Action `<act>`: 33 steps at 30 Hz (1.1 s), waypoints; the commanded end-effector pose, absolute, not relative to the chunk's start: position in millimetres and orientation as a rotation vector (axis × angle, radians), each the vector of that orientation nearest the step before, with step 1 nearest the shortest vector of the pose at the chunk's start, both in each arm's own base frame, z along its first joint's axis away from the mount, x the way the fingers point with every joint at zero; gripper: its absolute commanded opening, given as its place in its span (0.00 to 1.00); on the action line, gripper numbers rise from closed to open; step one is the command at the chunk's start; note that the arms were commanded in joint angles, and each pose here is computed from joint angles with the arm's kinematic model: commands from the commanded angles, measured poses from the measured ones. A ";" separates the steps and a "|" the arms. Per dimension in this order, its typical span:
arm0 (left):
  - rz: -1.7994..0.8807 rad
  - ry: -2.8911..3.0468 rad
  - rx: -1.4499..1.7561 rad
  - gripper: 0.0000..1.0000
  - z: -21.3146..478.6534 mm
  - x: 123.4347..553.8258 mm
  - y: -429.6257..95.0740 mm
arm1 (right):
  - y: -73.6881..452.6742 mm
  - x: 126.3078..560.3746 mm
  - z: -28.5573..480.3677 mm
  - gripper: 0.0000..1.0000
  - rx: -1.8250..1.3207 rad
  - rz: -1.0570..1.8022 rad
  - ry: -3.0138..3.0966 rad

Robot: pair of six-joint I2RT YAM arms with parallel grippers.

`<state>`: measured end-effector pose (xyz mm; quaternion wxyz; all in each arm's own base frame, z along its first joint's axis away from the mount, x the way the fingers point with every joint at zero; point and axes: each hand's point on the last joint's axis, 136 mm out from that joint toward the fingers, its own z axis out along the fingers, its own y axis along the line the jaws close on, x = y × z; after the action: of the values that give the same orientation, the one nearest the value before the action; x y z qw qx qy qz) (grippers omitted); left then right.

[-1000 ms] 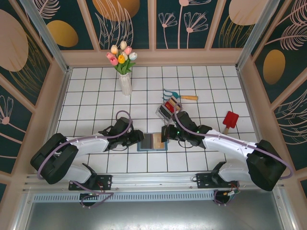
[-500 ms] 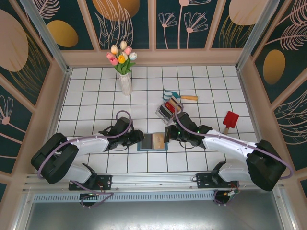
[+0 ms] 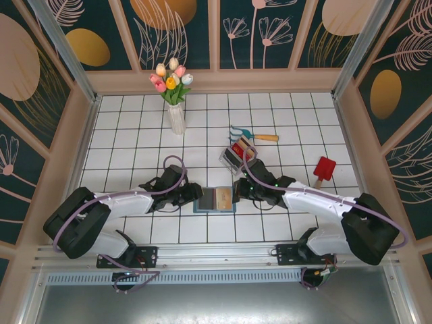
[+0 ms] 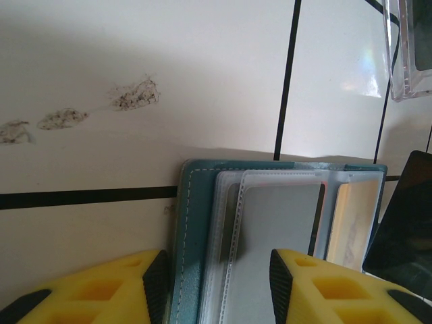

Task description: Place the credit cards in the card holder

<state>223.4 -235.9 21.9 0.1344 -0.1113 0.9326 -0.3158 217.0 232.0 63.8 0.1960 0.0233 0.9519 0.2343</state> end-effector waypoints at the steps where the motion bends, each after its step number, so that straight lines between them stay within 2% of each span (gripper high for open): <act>1: -0.937 2.728 -0.289 0.47 17.7 219.1 -244.4 | 227.9 213.0 51.9 0.02 0.045 0.619 2.693; 13: -0.940 2.727 -0.290 0.46 17.7 219.8 -245.1 | 247.4 214.7 63.2 0.02 0.040 0.771 2.662; 21: -0.923 2.725 -0.300 0.46 17.1 218.5 -241.1 | 226.7 221.1 86.6 0.02 0.045 0.645 2.608; 33: -0.926 2.728 -0.296 0.46 16.6 218.9 -242.4 | 233.8 215.7 65.9 0.02 0.047 0.688 2.650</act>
<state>223.5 -235.9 21.5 0.1341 -0.1115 0.9329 -0.3151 216.8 232.1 73.4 0.2060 0.0184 0.9475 0.2439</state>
